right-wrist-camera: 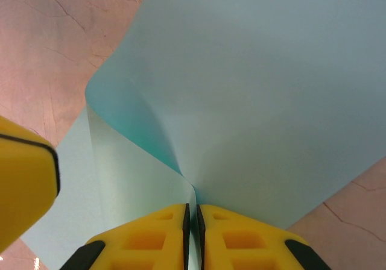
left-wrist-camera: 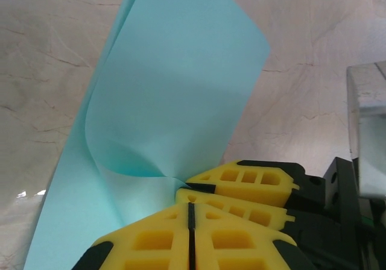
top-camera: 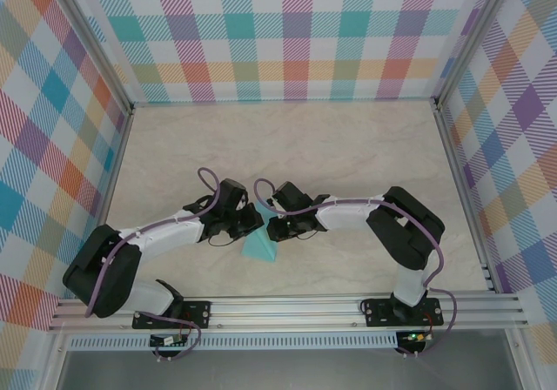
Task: Fold a paper plane with a square sheet of paper (pick it up from the middle)
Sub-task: Fold the triangle a second time at the center of the table.
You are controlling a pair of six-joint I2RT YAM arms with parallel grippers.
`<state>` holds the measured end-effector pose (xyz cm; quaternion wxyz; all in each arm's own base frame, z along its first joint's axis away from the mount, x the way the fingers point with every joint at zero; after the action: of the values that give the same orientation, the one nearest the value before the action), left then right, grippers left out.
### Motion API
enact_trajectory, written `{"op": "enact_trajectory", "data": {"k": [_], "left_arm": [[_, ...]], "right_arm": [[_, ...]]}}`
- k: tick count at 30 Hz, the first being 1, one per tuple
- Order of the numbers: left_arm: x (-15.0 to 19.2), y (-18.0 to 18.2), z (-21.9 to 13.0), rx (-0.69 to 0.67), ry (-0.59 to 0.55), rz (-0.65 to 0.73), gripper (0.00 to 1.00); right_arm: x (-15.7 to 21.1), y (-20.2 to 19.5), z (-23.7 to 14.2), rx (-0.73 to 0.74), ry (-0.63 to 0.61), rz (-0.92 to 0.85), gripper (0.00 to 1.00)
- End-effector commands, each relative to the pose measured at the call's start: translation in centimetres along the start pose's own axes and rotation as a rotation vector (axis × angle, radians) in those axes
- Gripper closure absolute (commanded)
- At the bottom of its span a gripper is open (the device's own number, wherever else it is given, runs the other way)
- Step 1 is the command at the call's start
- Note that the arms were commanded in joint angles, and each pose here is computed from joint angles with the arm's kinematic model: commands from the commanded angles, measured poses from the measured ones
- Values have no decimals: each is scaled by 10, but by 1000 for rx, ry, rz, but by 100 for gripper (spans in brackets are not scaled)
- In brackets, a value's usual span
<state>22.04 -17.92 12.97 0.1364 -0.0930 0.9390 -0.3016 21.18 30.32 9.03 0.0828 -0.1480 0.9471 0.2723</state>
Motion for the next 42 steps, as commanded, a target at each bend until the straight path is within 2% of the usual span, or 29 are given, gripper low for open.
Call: {"op": "enact_trajectory", "data": {"k": [1, 10, 19, 37, 42], "left_arm": [[2, 12, 5, -38, 8, -39, 92], [2, 13, 15, 15, 7, -52, 91], [4, 20, 24, -6, 21, -54, 90], [24, 56, 39, -149, 72, -64, 91], [29, 65, 39, -187, 76, -64, 91]], "right_arm": [[15, -15, 10, 93, 62, 18, 85], [15, -15, 10, 93, 65, 18, 85], [15, -15, 11, 91, 68, 19, 85], [12, -13, 11, 90, 68, 17, 85], [6, -4, -3, 80, 46, 8, 79]]}}
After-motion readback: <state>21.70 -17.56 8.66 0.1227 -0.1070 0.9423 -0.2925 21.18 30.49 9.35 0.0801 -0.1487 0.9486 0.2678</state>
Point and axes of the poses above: each hand's point on the last joint's axis, 136 mm out from that joint toward the fingers, its own z axis out along the fingers, its own y axis along the line the jaws close on, x = y × z, the point moved 9 cm from there along -z, back along the fingers, and after that the axes turned 8 degrees about z, right-handed, at the moved point
